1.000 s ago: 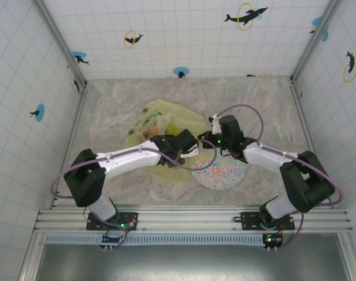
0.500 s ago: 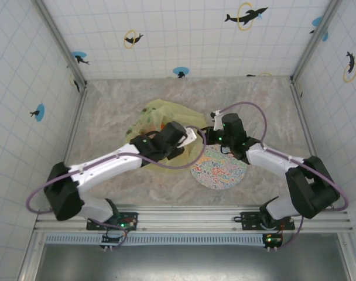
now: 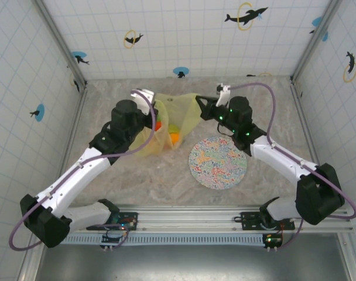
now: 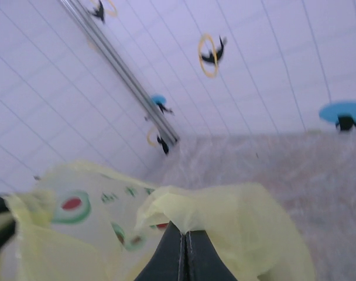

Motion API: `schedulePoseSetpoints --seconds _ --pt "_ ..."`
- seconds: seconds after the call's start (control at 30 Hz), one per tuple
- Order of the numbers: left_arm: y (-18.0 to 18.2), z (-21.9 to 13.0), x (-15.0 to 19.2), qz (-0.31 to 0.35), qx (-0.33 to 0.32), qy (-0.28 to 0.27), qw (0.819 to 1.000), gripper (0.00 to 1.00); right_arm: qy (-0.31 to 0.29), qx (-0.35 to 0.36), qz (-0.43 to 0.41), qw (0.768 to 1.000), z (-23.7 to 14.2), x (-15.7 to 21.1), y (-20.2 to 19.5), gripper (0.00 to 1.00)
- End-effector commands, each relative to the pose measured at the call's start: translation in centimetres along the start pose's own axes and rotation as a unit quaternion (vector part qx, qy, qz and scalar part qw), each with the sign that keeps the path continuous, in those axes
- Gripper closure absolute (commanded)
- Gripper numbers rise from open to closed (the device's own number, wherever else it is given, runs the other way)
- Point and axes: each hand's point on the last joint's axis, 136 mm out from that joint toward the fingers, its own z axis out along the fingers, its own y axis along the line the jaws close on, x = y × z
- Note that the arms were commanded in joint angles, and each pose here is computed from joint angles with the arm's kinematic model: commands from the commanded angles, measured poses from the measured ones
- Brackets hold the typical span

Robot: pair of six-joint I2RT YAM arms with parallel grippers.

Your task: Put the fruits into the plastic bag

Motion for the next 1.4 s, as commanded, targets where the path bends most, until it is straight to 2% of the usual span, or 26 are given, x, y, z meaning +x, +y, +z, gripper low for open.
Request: schedulePoseSetpoints --seconds 0.0,0.13,0.33,0.53,0.87,1.0,1.3,1.37 --pt "2.0 -1.1 -3.5 -0.086 -0.003 -0.061 0.994 1.00 -0.092 -0.019 -0.027 0.995 0.0 -6.1 2.6 1.00" --pt "5.6 -1.3 -4.6 -0.153 -0.022 -0.086 0.984 1.00 -0.127 -0.017 -0.040 0.991 0.4 -9.0 3.3 1.00" --pt "9.5 -0.5 -3.5 -0.220 -0.042 -0.089 0.970 1.00 -0.140 -0.001 -0.046 0.989 1.5 -10.2 2.7 1.00" --pt "11.9 1.6 -2.5 -0.248 -0.051 -0.081 0.964 1.00 -0.157 0.014 -0.045 0.986 2.0 -11.3 1.5 1.00" --pt "14.9 2.6 -3.2 -0.263 -0.070 -0.097 0.957 1.00 -0.150 -0.016 -0.036 0.988 4.3 -12.1 2.3 1.00" --pt "15.0 3.0 -2.2 -0.264 -0.071 -0.085 0.958 1.00 -0.140 -0.010 -0.034 0.989 4.7 -11.3 1.7 1.00" --pt "13.9 3.8 2.1 -0.270 -0.060 -0.041 0.960 1.00 -0.079 0.031 -0.007 0.996 4.7 -5.6 -2.6 1.00" --pt "13.6 3.8 2.1 -0.268 -0.051 -0.038 0.961 0.95 -0.070 0.037 -0.004 0.997 4.4 -4.9 -3.3 1.00"
